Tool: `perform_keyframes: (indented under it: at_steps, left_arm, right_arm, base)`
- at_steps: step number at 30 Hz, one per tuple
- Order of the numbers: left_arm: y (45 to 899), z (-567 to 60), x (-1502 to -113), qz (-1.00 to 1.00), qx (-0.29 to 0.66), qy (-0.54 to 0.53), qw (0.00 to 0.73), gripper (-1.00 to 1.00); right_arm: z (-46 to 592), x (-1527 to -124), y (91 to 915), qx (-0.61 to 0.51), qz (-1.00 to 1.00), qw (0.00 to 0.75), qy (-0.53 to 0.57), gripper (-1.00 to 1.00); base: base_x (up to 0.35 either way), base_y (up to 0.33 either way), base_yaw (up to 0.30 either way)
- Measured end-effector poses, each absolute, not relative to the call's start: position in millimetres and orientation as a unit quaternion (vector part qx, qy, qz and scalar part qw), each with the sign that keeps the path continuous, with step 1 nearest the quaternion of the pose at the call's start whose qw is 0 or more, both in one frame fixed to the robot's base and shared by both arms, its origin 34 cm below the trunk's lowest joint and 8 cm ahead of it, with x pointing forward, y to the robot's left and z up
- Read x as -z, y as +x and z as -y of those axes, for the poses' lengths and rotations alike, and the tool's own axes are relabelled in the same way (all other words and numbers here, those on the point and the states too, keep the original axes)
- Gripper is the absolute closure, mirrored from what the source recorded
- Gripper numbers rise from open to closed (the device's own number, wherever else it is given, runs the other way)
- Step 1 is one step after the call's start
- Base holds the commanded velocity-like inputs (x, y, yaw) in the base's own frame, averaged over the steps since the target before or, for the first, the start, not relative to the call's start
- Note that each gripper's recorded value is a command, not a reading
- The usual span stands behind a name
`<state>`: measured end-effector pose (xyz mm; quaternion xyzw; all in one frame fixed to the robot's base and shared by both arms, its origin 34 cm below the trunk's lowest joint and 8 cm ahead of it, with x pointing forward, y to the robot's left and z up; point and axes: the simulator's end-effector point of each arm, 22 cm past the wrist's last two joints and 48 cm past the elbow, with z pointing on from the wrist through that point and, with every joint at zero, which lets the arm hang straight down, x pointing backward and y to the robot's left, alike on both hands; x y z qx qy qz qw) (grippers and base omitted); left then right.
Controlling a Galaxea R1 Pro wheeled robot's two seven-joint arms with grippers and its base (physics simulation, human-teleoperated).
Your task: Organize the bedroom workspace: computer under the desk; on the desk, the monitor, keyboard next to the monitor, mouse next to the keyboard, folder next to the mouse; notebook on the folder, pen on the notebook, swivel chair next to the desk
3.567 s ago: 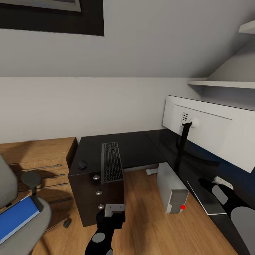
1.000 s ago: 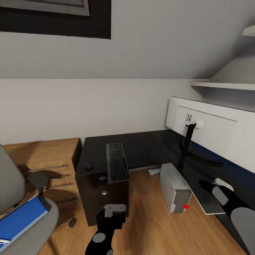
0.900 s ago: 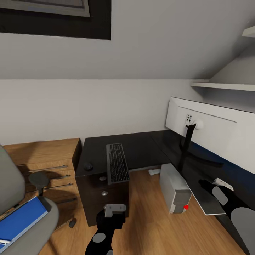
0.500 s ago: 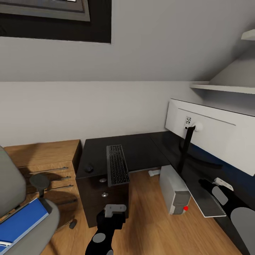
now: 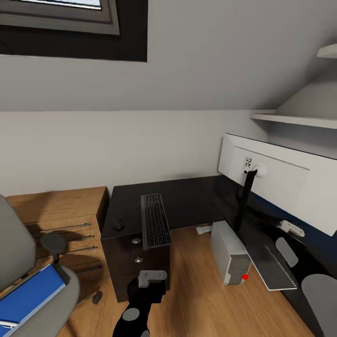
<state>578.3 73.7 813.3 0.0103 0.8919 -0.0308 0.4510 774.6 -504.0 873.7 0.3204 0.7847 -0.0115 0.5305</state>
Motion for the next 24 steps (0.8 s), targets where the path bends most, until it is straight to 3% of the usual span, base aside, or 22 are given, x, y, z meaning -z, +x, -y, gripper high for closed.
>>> perform_keyframes:
  at_steps: [10, 18, 24]
  left_arm:
    - [578, -74, -823, -0.892, 0.03, 0.011, 0.451, -1.0]
    - [578, -75, -822, -0.892, 0.029, 0.011, 0.451, -1.0]
    - [578, -75, -823, -0.892, 0.029, 0.01, 0.452, -1.0]
  right_arm:
    - [433, -920, 743, 0.082, -0.768, 0.563, 0.295, -1.0]
    - [306, -921, 722, 0.027, -0.795, 0.564, 0.222, -1.0]
    - [281, -921, 720, 0.018, -0.8, 0.566, 0.198, -1.0]
  base:
    - [0.0, 0.0, 0.0]
    - [0.0, 0.0, 0.0]
    - [0.0, 0.0, 0.0]
